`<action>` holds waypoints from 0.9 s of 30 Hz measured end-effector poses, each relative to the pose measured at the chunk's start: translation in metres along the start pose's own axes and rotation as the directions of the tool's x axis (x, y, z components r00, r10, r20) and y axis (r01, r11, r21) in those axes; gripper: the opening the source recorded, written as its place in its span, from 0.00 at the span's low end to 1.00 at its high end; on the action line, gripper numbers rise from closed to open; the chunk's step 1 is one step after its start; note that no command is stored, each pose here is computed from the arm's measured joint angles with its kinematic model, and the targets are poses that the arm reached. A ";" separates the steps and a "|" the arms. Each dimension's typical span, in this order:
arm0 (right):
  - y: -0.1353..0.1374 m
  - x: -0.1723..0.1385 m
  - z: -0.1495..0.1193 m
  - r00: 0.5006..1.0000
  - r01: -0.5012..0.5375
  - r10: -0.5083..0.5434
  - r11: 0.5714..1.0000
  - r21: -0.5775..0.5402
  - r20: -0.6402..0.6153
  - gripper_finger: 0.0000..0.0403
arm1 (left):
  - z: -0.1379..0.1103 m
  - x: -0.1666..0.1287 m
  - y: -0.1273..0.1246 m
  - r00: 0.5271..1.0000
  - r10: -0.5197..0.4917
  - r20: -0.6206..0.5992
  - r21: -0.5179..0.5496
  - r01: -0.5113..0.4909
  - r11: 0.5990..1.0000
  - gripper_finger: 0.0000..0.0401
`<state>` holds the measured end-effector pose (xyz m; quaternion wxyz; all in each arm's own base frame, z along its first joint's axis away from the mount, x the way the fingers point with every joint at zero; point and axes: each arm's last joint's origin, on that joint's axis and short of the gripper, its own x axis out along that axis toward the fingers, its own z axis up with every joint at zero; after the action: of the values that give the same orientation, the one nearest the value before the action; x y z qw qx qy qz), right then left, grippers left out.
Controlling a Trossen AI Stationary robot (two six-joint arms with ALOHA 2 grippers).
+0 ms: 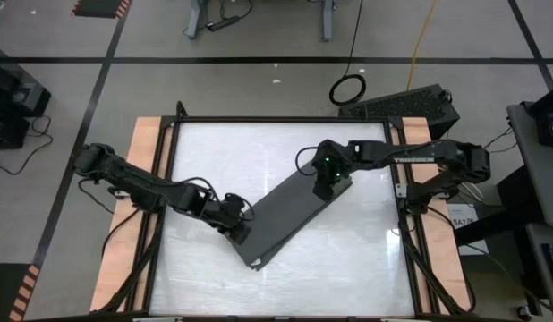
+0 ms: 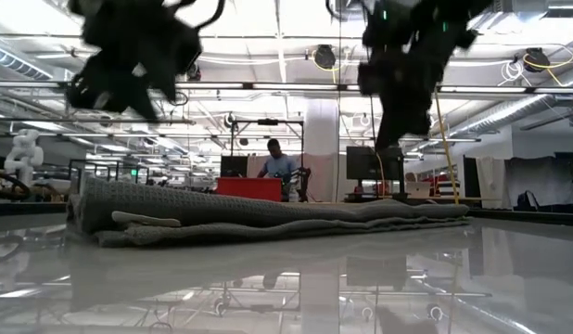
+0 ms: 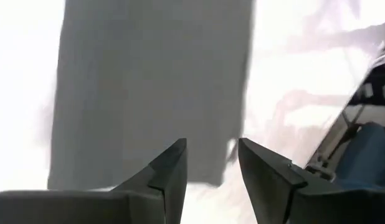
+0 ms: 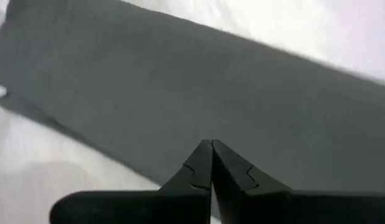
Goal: Roll towel into tight, uniform cylinder
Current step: Roll the gray towel
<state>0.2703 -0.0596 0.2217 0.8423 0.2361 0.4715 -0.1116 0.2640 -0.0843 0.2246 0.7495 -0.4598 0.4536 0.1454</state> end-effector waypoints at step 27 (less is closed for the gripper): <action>-0.052 0.062 -0.034 0.992 0.005 -0.034 0.973 0.229 0.122 0.00 | 0.058 0.026 -0.006 0.989 -0.061 0.136 -0.197 0.087 0.977 0.37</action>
<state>0.2565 -0.0852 0.1383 0.8365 0.3193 0.4039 -0.1879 0.3135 -0.0449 0.2159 0.7317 -0.5397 0.3694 0.1923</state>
